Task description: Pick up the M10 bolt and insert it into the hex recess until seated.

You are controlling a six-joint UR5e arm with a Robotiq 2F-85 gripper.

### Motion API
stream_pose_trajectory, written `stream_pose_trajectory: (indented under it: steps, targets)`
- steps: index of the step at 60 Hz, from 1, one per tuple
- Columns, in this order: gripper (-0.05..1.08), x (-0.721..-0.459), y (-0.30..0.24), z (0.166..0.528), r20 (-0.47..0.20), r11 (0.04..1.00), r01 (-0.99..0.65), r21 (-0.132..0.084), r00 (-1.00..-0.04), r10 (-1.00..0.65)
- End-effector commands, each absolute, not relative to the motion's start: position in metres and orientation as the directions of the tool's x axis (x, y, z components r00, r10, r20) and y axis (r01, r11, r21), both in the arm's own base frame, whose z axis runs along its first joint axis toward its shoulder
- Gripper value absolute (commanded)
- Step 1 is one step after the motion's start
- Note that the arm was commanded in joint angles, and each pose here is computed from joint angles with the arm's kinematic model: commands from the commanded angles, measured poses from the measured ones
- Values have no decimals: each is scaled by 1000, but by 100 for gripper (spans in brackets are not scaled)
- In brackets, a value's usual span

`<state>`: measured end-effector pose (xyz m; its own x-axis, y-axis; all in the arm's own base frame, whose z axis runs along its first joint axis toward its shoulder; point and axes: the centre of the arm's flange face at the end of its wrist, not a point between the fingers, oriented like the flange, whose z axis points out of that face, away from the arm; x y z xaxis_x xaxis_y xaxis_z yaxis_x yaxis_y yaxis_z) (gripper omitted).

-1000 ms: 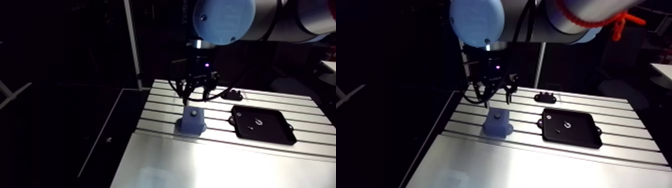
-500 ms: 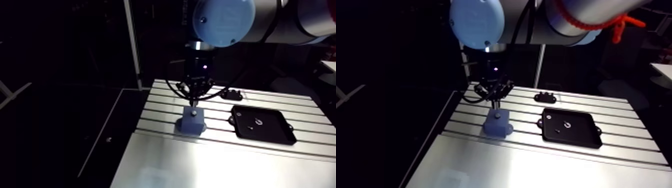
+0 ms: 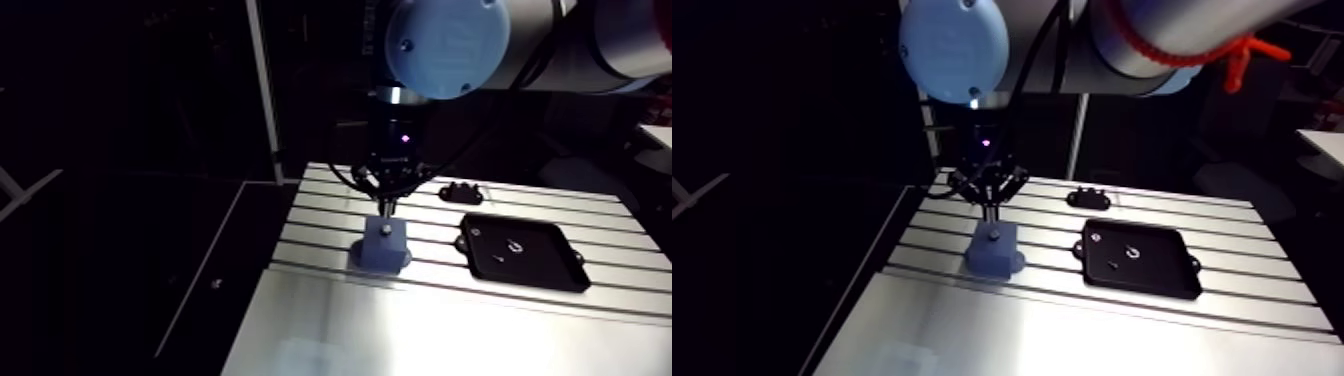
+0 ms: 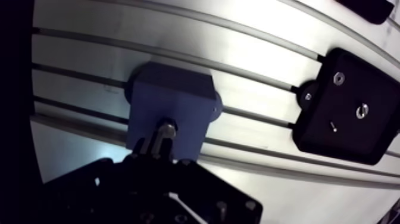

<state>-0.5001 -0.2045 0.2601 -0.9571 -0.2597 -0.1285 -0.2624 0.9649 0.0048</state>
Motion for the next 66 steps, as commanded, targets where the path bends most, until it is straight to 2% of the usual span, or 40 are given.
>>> stream_pose_trajectory:
  steps: [1, 11, 20, 66]
  targets:
    - [105, -489, -204, 257, -139, 982, -189, 16, -973, -185]
    - [106, -481, -204, 257, -138, 984, -179, 21, -975, -175]
    - [106, -481, -204, 254, -92, 983, -180, 22, -980, -177]
    - [107, -478, -201, 236, -90, 984, -176, 26, -981, -173]
